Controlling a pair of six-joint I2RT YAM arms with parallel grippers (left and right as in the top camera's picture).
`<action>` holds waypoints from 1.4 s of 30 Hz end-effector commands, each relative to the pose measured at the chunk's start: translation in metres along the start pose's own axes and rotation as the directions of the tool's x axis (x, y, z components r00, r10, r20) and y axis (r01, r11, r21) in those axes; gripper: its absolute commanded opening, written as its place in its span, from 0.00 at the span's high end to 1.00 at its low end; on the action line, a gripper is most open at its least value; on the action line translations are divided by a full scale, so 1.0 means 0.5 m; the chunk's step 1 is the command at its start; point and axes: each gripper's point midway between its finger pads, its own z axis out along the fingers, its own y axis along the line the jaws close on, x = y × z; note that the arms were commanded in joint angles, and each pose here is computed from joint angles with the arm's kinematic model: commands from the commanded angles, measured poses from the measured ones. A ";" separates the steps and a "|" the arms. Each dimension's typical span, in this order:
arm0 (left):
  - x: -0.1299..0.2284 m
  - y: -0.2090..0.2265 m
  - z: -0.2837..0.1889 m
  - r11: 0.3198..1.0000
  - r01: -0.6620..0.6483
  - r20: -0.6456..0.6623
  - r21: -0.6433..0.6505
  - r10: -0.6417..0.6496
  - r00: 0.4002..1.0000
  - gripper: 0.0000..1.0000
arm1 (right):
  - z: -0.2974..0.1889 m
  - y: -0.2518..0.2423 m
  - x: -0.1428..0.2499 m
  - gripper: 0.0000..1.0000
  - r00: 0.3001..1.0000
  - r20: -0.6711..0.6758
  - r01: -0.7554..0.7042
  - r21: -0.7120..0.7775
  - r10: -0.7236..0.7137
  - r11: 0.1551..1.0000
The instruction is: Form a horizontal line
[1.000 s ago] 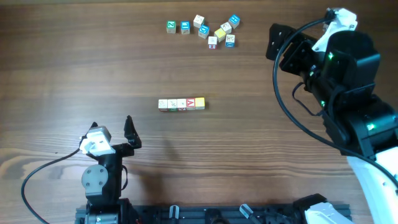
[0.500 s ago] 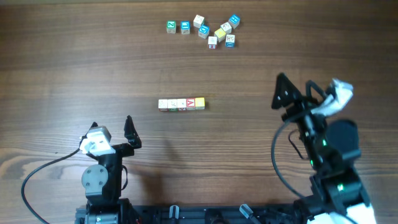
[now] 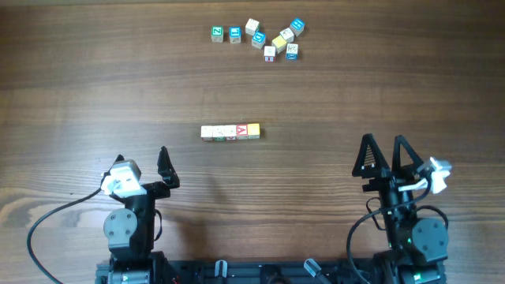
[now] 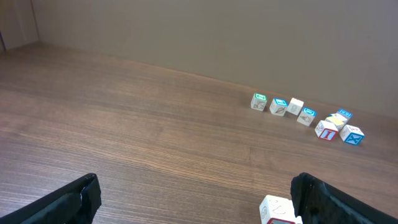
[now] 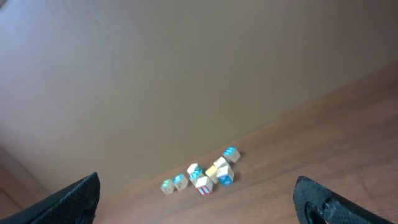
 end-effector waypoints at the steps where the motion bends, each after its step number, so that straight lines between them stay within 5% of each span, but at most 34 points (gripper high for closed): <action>1: 0.004 0.000 0.001 1.000 -0.022 -0.004 0.004 0.022 1.000 0.00 | -0.010 -0.011 -0.002 0.00 0.998 0.057 -0.005 -0.014 0.006 1.000; 9: 0.004 0.000 0.001 1.000 -0.022 -0.004 0.004 0.022 1.000 0.00 | -0.011 -0.040 -0.023 0.00 0.994 0.107 0.005 0.042 -0.009 0.999; 18: 0.004 0.000 0.001 1.000 -0.022 -0.004 0.004 0.022 1.000 0.00 | -0.013 -0.094 0.055 0.00 0.999 -0.045 0.024 0.144 -0.018 0.989; 42: 0.004 0.000 0.001 1.000 -0.022 -0.004 0.004 0.022 1.000 0.00 | -0.013 -0.097 0.059 0.00 0.998 -0.053 0.029 0.149 -0.021 0.988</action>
